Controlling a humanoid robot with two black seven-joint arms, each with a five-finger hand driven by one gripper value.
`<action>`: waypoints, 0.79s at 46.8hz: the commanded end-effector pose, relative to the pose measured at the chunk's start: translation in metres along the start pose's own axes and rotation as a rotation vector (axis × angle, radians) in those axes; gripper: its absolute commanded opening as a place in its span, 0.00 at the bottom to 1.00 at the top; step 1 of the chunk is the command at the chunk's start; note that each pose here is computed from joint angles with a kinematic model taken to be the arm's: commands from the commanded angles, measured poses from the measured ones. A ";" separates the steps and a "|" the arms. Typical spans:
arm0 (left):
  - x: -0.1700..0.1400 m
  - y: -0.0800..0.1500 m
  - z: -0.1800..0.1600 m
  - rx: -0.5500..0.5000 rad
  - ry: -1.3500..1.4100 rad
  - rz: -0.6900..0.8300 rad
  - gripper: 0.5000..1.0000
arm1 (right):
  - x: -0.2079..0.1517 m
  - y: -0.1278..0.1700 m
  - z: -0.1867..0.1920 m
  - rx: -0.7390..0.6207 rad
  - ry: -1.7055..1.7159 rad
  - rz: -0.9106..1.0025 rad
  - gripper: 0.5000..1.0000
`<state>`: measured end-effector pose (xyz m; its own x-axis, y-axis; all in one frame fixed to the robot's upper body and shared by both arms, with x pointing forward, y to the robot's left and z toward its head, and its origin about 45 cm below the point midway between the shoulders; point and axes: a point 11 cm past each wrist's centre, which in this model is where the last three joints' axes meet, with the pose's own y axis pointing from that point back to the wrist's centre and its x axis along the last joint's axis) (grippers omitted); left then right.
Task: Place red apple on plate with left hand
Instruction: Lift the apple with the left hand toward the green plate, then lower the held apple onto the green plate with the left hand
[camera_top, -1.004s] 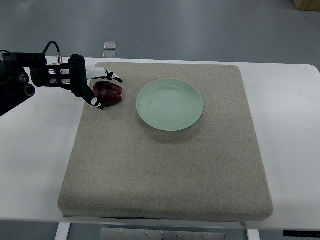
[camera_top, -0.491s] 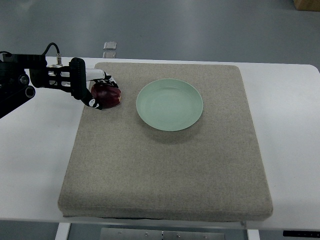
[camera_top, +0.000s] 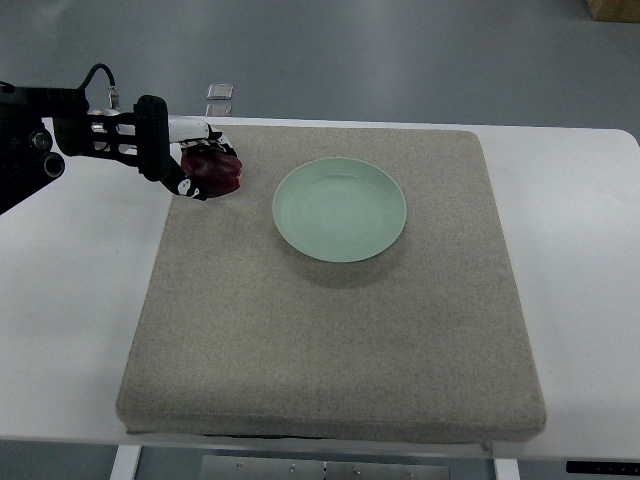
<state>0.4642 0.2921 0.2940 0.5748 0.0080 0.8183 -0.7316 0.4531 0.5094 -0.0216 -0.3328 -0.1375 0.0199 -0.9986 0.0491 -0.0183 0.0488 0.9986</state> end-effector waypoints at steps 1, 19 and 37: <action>0.019 0.004 0.006 -0.013 -0.012 0.036 0.00 | 0.000 0.000 0.000 0.000 0.000 0.000 0.86; 0.059 -0.003 0.077 -0.173 -0.072 0.092 0.00 | 0.000 0.000 0.001 -0.001 0.000 0.000 0.86; 0.015 -0.051 0.137 -0.297 -0.085 0.028 0.00 | 0.000 0.000 0.000 0.000 0.000 0.000 0.86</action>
<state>0.4608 0.1540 0.3257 0.5089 -0.0412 0.8599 -0.6076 0.6904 0.3927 -0.0220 -0.3328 -0.1375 0.0198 -0.9986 0.0493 -0.0178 0.0489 0.9986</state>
